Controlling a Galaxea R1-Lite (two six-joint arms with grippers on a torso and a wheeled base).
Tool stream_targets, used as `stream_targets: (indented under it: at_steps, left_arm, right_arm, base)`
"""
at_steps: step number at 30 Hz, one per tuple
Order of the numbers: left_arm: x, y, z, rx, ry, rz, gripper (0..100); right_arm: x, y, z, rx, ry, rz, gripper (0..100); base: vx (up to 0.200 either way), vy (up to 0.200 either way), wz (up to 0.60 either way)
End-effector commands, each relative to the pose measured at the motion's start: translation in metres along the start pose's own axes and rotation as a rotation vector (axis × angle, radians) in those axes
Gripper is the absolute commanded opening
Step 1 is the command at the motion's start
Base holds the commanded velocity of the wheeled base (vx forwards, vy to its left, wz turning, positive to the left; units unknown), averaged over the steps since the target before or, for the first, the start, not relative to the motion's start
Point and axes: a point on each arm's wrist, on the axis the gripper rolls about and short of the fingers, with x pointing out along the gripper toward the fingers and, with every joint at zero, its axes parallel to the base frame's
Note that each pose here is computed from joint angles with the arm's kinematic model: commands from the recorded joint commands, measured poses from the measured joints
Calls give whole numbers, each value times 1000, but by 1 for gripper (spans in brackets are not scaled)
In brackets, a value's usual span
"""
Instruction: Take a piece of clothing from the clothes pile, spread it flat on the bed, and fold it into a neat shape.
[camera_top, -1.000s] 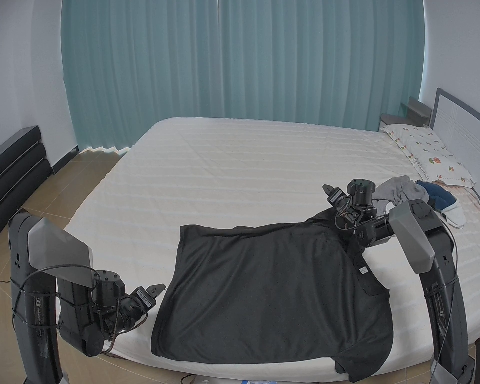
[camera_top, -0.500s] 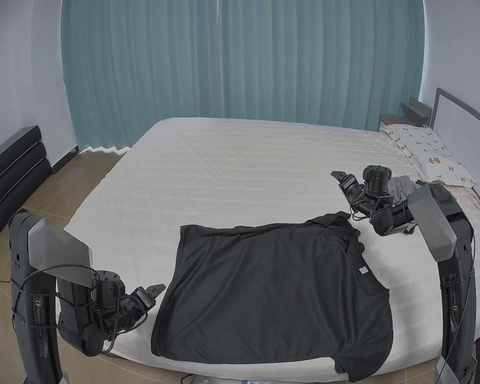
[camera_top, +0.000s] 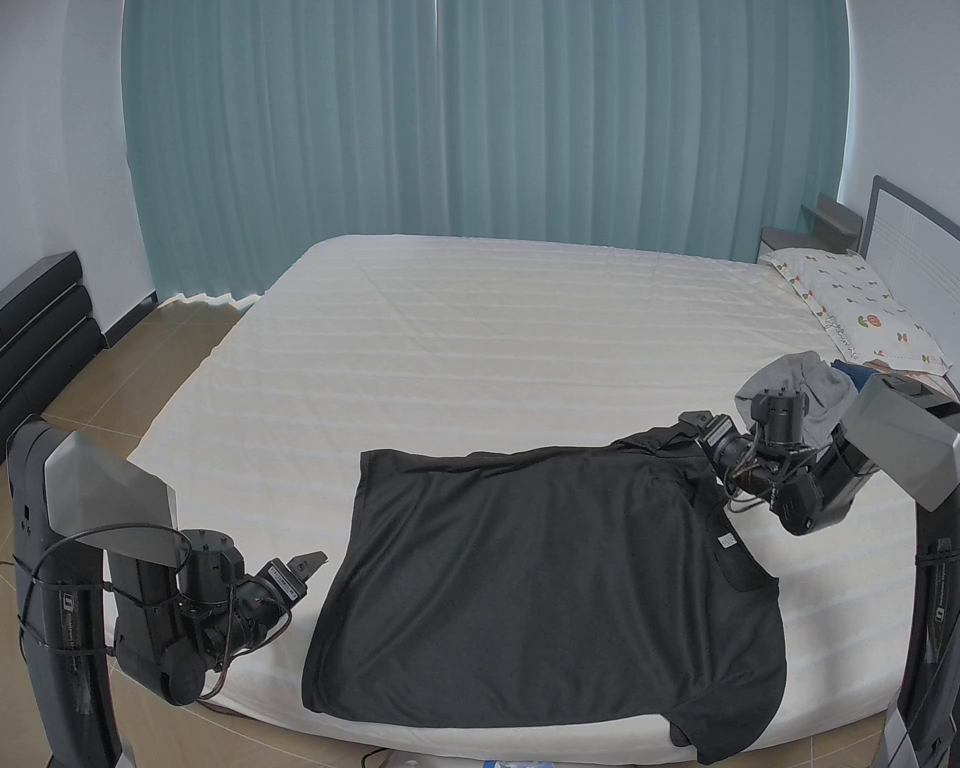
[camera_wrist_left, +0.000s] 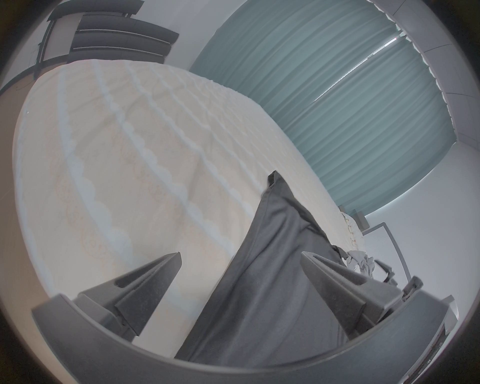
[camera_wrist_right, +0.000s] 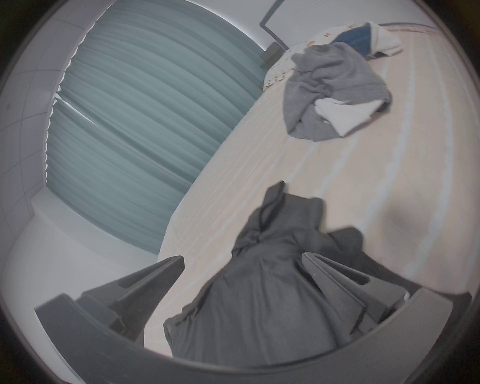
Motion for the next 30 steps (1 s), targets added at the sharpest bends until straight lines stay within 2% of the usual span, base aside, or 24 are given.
stream_targets:
  at_steps: [1,3,5,6,10,13,17,21,26,30]
  left_arm:
    - [10,-29,33,24,-115,-101,100]
    - [28,-47,55,50,-120,-85,100]
    - [38,-54,63,47,-110,-73,100]
    - [54,-66,76,44,-104,-60,100]
    - [93,-74,85,45,-81,-33,100]
    - [115,-83,95,45,-91,-49,100]
    - [145,-94,97,51,-76,-50,100]
    - [165,-103,107,45,-108,-81,100]
    - [180,-88,91,22,-67,-48,100]
    - [183,-90,87,21,-48,-64,100]
  right_arm:
    - [-79,5,3,138,-27,82,100]
    - [-92,-6,6,219,12,105,100]
    - [-94,-11,7,230,24,104,100]
    - [-97,-22,8,252,30,85,100]
    - [-97,-39,7,318,47,72,100]
    - [-95,-47,8,351,53,95,100]
    - [-98,-52,4,353,66,96,100]
    - [-97,-57,-2,355,78,83,100]
    - [-94,-66,-4,372,95,69,100]
    - [-92,-67,-6,378,101,64,100]
  base:
    - [0,0,0]
    - [0,0,0]
    - [0,0,0]
    - [0,0,0]
    - [0,0,0]
    - [0,0,0]
    - [0,0,0]
    - [0,0,0]
    - [0,0,0]
    - [0,0,0]
